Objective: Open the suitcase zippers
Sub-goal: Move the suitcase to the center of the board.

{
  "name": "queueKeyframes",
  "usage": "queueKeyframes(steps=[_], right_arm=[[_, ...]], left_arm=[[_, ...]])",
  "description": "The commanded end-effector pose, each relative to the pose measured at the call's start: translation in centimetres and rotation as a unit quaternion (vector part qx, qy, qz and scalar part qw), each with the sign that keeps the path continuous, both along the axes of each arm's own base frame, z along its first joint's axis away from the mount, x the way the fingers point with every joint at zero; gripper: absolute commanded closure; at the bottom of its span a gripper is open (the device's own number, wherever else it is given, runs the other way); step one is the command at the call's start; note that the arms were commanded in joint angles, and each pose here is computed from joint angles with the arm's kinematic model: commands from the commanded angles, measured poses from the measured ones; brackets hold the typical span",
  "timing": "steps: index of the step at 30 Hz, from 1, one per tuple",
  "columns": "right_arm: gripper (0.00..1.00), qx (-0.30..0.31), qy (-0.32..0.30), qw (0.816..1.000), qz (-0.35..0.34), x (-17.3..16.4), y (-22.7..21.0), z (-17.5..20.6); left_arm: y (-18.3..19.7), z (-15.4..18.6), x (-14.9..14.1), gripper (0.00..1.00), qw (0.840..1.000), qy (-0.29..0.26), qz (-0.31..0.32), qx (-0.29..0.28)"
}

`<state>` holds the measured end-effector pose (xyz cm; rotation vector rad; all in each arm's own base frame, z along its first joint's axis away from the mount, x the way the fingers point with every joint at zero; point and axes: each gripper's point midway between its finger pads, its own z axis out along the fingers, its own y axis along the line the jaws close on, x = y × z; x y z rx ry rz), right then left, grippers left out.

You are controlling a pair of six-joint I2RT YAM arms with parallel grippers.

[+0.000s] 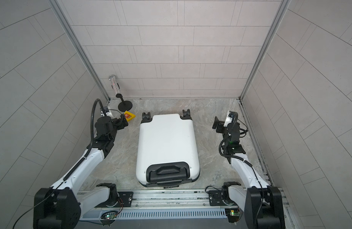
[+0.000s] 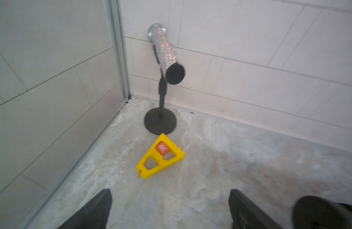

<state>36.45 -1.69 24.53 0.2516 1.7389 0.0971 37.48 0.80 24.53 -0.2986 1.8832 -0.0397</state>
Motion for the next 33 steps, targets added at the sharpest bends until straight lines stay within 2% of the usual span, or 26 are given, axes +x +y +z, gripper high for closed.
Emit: queueKeyframes(steps=[1,4,6,8,10,12,14,16,17,20,22,25,33], right_arm=[[0.00,0.137,0.117,0.981,0.068,-3.2,3.8,-2.8],[0.00,0.168,0.147,0.965,0.137,-5.6,7.3,-1.4],[0.00,0.167,0.214,0.948,0.168,-7.7,9.5,-2.1],[0.00,0.165,0.296,0.919,0.201,-10.1,12.0,-3.3],[0.00,0.146,0.347,0.895,0.238,-12.7,14.2,-3.7],[0.00,0.123,0.362,0.887,0.260,-14.5,15.1,-3.7],[0.00,0.143,0.376,0.878,0.260,-15.9,15.5,-3.8],[0.00,0.175,0.398,0.858,0.272,-17.1,16.3,-4.0],[0.00,0.178,0.404,0.853,0.277,-17.4,16.6,-4.1],[0.13,0.189,0.389,0.849,0.302,-16.9,18.1,-3.5],[0.13,0.218,0.368,0.844,0.322,-15.9,19.6,-2.9],[0.14,0.235,0.345,0.843,0.339,-14.3,21.2,-2.1],[0.22,0.252,0.291,0.844,0.373,-9.0,24.7,0.4]], left_arm=[[-4.8,-3.3,-4.2,0.06,0.979,0.131,-0.100,-0.120],[-8.5,-1.7,-6.6,0.08,0.950,0.145,-0.173,-0.214],[-10.4,-1.3,-8.1,0.09,0.925,0.157,-0.207,-0.277],[-11.7,-1.7,-9.4,0.09,0.903,0.175,-0.225,-0.320],[-12.7,-2.5,-10.5,0.09,0.886,0.192,-0.243,-0.345],[-12.9,-3.5,-11.4,0.09,0.879,0.210,-0.242,-0.353],[-13.2,-4.0,-12.2,0.09,0.871,0.222,-0.247,-0.363],[-13.7,-4.2,-12.7,0.09,0.860,0.232,-0.256,-0.376],[-13.9,-4.3,-12.9,0.09,0.856,0.235,-0.258,-0.380],[-14.6,-4.7,-13.4,0.09,0.849,0.243,-0.273,-0.382],[-15.0,-4.9,-13.3,0.09,0.848,0.242,-0.280,-0.380],[-15.8,-4.5,-13.0,0.10,0.837,0.234,-0.290,-0.401],[-17.1,-4.2,-11.1,0.13,0.841,0.218,-0.293,-0.400]])
